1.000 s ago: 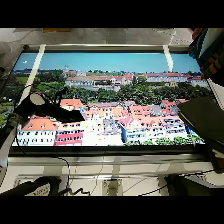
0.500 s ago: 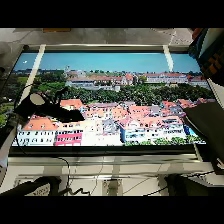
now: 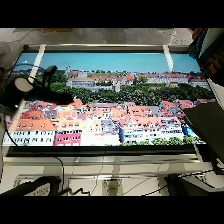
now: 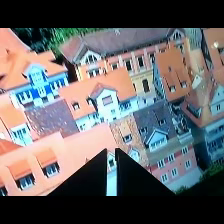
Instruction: Fold the clothes and pants, and hang the long-sleeved shirts on hangers.
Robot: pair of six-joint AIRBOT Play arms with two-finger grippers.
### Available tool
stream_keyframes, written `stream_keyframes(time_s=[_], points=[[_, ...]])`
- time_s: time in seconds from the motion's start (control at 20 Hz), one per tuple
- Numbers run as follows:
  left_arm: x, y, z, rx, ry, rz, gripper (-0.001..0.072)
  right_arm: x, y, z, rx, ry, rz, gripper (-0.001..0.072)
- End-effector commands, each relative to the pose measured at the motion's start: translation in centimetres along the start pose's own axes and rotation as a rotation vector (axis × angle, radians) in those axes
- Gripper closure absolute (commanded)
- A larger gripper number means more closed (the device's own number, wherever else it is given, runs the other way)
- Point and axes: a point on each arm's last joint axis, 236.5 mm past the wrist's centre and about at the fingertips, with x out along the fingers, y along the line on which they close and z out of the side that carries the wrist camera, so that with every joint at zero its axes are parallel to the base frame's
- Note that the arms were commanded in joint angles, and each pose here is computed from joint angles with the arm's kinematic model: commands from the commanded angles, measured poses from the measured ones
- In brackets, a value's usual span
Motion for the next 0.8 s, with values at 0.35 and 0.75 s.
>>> stream_keyframes(time_s=[0.35,0.75], points=[[-18.0,0.8,7.4,0.216,-0.361,0.350,0.0698,-4.0,25.6,-26.6,-1.152,0.283,0.408,0.0689],[-19.0,0.4,7.3,0.224,-0.382,0.356,0.0698,-5.4,26.2,-30.1,-1.304,0.290,0.412,0.0688]])
